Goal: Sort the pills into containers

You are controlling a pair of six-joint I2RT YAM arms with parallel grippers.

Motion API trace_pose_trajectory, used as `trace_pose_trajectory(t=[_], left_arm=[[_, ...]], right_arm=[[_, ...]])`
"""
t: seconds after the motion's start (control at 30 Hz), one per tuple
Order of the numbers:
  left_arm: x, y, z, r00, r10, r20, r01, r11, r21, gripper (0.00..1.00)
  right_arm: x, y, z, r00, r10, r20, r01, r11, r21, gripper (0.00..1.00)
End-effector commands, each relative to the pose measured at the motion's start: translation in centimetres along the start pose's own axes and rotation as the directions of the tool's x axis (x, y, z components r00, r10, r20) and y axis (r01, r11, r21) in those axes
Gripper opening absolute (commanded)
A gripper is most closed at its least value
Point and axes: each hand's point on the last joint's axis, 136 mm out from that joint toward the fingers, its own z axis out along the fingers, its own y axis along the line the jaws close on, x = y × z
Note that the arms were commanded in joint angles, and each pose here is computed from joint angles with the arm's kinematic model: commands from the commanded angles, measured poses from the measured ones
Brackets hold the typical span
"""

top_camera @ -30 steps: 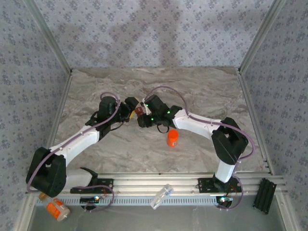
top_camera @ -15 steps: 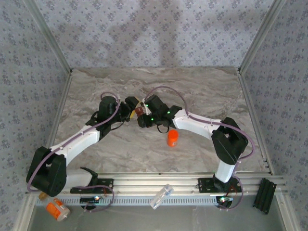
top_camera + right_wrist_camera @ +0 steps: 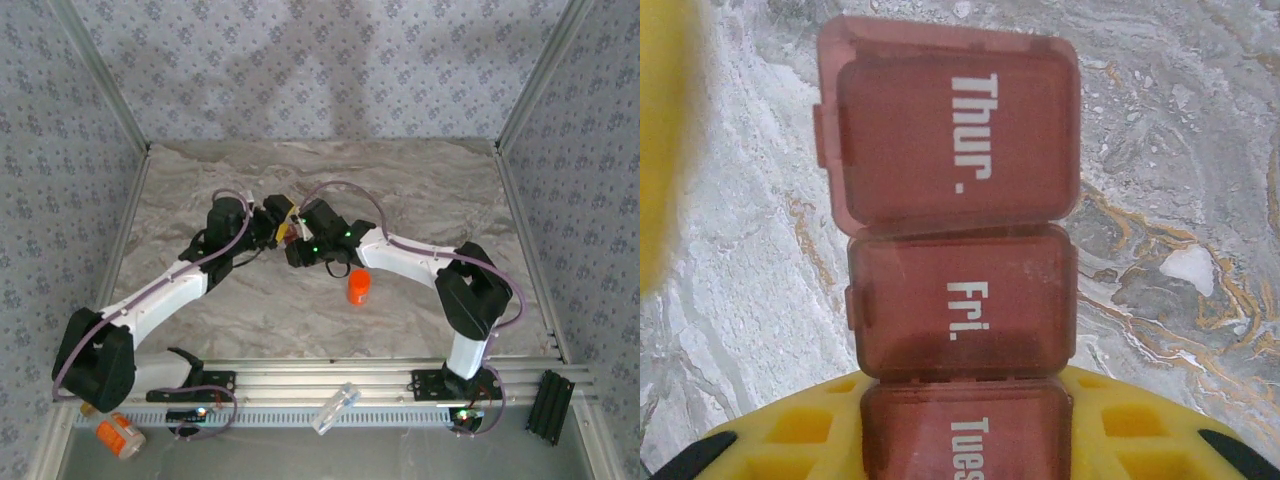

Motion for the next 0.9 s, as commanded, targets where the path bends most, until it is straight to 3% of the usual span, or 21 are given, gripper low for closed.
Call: trace_pose_trajectory(t=[0.0, 0.23, 0.4, 0.63, 0.87], left_arm=[[0.1, -3.8, -1.1, 0.999, 0.033, 0.003, -0.033, 0.994, 0.106, 0.72], [-2.4, -1.2, -2.9, 0.989, 0.099, 0.112, -0.096, 0.995, -0.034, 0.75], [-5.9, 1.9, -4.9, 0.974, 0.124, 0.191, -0.097, 0.984, -0.149, 0.79], [-8.8, 5.2, -6.8, 0.961, 0.138, 0.24, -0.08, 0.969, -0.235, 0.91], [-9.2, 6.3, -6.5, 0.962, 0.156, 0.225, -0.092, 0.958, -0.271, 0.96]], right_arm=[[-0.5, 0.6, 0.1, 1.0, -0.009, 0.006, 0.01, 1.0, -0.019, 0.28], [1.0, -0.3, 0.4, 0.997, -0.057, -0.048, 0.056, 0.998, -0.009, 0.3], [3.1, -0.6, 1.5, 0.971, -0.18, -0.155, 0.177, 0.984, -0.031, 0.32], [5.9, -0.7, 3.1, 0.868, -0.401, -0.293, 0.405, 0.913, -0.052, 0.34], [8.7, -1.8, 4.1, 0.757, -0.505, -0.415, 0.53, 0.846, -0.062, 0.4]])
